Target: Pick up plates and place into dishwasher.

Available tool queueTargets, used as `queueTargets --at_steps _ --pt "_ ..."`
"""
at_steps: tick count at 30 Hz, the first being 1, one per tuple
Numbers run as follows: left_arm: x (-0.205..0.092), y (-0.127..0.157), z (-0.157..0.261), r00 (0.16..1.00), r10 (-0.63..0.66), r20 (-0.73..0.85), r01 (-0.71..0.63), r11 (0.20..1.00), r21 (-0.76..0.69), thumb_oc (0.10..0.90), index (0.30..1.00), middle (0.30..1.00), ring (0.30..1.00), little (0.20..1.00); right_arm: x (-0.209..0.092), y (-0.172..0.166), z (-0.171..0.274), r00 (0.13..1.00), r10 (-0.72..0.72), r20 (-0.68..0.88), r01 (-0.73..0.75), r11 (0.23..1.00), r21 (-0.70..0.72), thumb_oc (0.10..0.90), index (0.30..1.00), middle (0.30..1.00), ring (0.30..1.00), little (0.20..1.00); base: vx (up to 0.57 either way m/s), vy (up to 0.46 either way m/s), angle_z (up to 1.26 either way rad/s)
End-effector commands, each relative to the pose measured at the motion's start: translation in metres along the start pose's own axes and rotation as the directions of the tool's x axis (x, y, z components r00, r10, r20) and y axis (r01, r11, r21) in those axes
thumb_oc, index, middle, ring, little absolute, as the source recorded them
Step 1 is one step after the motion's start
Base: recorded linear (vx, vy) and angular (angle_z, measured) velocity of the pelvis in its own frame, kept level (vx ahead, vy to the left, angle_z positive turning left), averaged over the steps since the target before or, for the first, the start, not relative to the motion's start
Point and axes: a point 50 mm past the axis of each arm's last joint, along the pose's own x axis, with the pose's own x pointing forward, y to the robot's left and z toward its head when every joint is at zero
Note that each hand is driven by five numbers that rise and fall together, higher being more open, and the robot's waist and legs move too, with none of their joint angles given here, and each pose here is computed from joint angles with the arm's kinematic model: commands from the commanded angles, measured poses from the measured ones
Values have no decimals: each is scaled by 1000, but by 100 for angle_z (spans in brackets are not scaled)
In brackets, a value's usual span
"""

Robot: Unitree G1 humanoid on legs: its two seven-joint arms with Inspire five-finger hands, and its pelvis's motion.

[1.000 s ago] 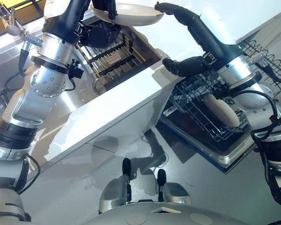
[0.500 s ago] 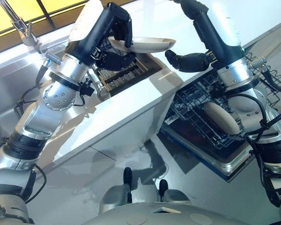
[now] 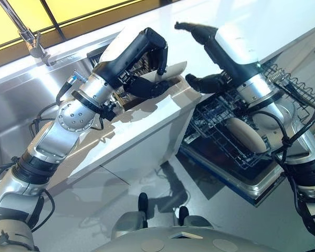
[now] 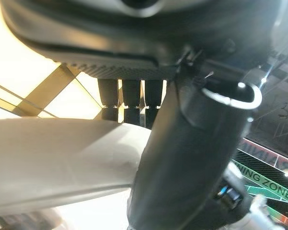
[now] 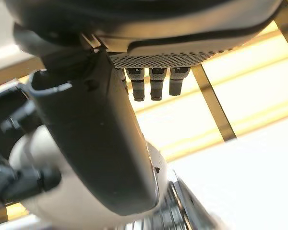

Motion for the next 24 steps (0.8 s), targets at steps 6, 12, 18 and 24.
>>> queueTargets --at_steps 6,12,18,24 --pt "1 22 19 978 143 151 -147 989 17 100 300 300 300 200 6 -1 7 994 105 37 -106 994 19 800 900 900 900 900 0 0 0" --pt "-3 23 20 976 145 163 -151 988 20 100 300 300 300 200 1 -3 1 998 66 22 -66 997 30 800 900 900 900 900 0 0 0" --pt "-3 21 23 973 137 187 -140 990 3 100 300 300 300 200 1 2 5 997 62 37 -64 996 66 800 900 900 900 900 0 0 0" --pt "1 15 29 970 86 227 -74 995 -61 100 300 300 300 200 7 -1 8 998 -40 45 35 993 113 100 300 300 300 200 0 0 0"
